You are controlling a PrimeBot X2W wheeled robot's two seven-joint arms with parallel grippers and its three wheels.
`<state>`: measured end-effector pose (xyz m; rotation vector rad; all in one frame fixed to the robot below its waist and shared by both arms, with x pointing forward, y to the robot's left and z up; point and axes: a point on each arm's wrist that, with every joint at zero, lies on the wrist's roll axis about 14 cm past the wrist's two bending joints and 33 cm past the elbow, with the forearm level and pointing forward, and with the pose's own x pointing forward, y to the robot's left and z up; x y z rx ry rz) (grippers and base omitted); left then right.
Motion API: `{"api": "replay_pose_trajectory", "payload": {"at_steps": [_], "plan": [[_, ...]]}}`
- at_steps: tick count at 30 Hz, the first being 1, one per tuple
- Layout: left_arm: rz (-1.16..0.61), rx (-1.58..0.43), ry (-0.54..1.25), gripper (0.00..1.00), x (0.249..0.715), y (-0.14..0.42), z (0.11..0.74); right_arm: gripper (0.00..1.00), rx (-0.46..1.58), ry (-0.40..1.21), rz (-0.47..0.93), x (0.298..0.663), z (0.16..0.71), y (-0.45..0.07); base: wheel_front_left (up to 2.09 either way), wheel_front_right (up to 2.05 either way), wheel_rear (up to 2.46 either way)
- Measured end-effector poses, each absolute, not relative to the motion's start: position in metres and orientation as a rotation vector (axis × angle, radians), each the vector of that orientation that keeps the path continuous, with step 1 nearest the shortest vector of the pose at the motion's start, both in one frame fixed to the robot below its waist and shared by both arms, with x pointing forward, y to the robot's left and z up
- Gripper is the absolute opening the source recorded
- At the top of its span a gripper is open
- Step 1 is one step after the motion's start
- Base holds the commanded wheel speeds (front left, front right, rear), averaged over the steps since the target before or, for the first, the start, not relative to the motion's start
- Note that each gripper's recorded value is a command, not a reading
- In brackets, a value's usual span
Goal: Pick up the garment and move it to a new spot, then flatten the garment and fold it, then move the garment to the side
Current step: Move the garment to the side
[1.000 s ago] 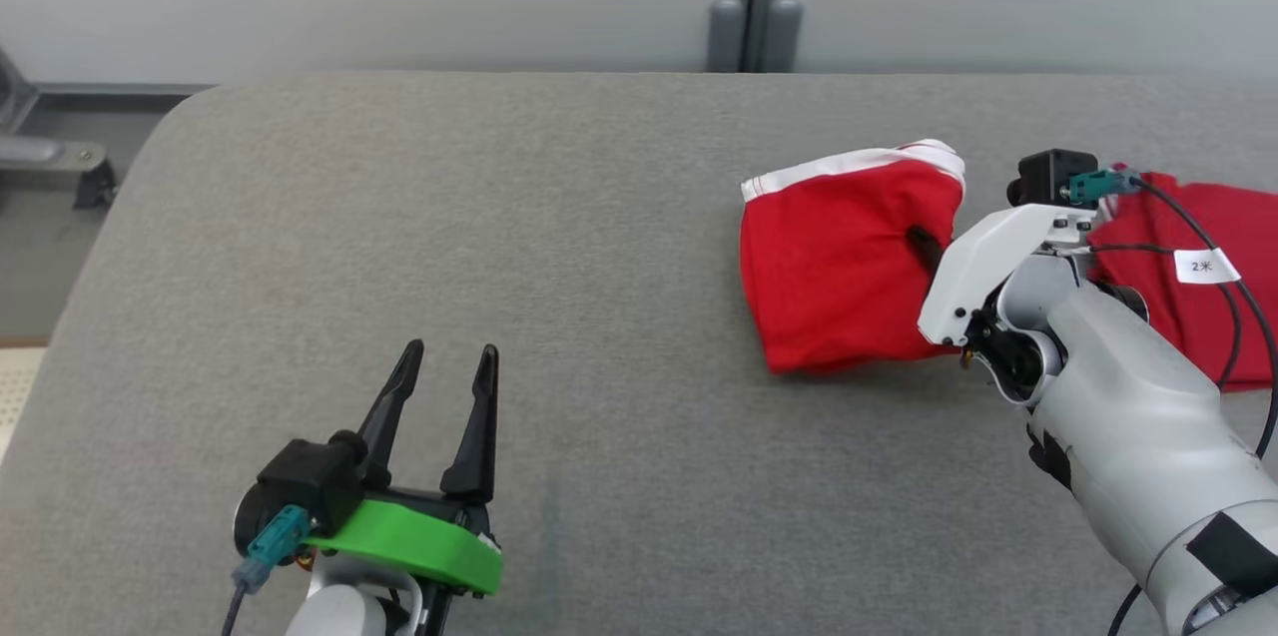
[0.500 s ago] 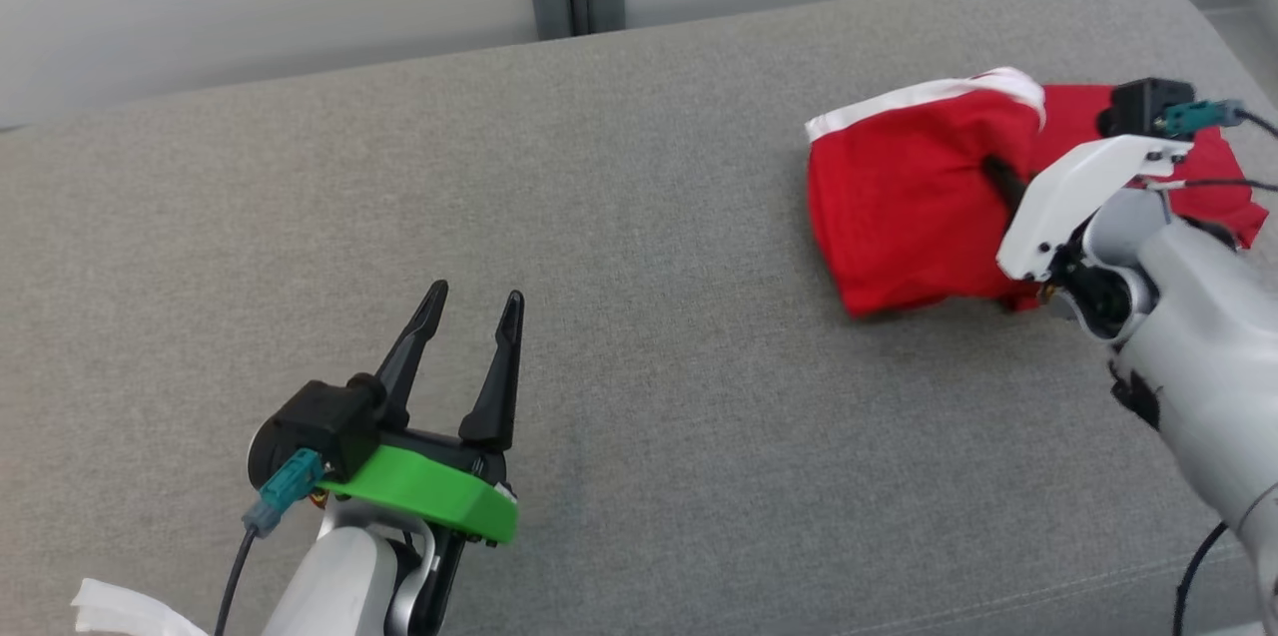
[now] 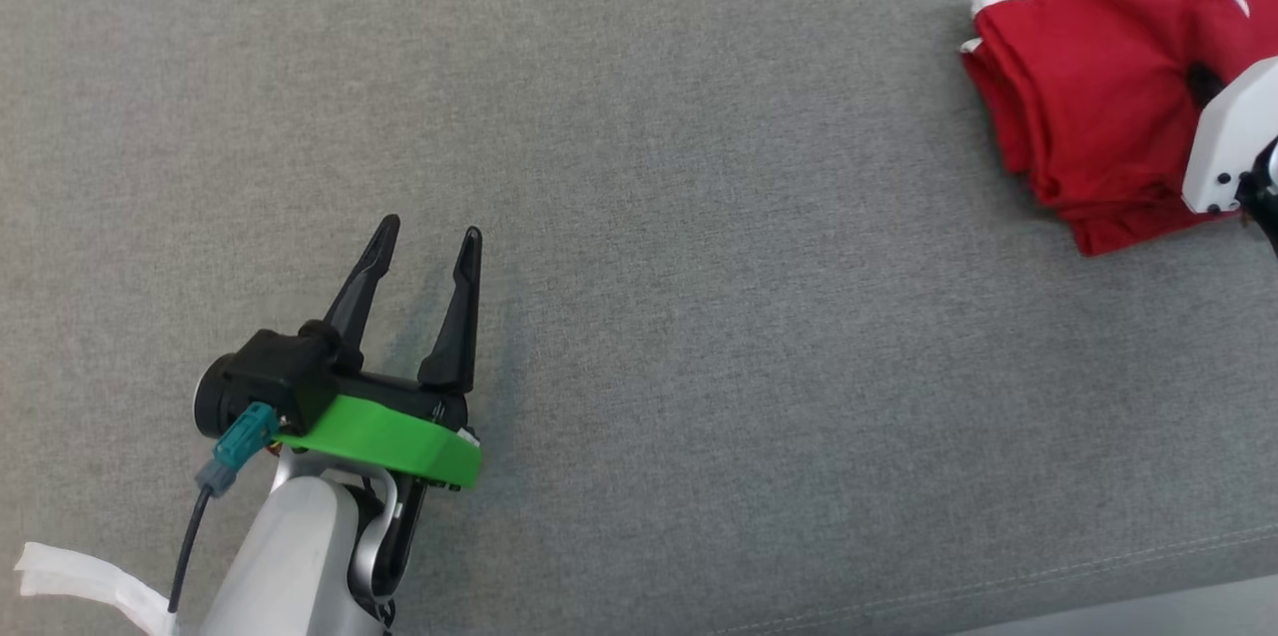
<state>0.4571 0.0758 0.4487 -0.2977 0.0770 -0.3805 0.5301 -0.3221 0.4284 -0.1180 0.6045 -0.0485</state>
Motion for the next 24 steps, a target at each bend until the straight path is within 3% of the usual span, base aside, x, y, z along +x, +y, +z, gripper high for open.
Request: {"api": "replay_pose_trajectory", "payload": {"at_steps": [1,2,3,13,20,24], "plan": [[-0.375,-0.298,0.086,1.00,0.458,0.078,0.444,0.25,-0.127,0.601,-0.068,0.531,0.425,-0.328,0.00,0.00,0.00],[-0.371,-0.298,0.093,1.00,0.458,0.079,0.441,0.78,-0.143,0.583,-0.080,0.534,0.425,-0.333,0.00,0.00,0.00],[-0.365,-0.297,0.099,1.00,0.459,0.081,0.439,1.00,-0.158,0.553,-0.100,0.538,0.427,-0.340,0.00,0.00,0.00],[-0.290,-0.264,0.049,1.00,0.457,0.109,0.456,1.00,-0.144,0.404,-0.158,0.533,0.448,-0.355,0.00,0.00,0.00],[-0.192,-0.283,-0.018,1.00,0.442,0.140,0.483,1.00,-0.118,0.263,-0.124,0.530,0.496,-0.333,0.00,0.00,0.00],[-0.154,-0.276,-0.079,1.00,0.430,0.154,0.506,1.00,-0.087,0.101,-0.069,0.531,0.549,-0.314,0.00,0.00,0.00]]}}
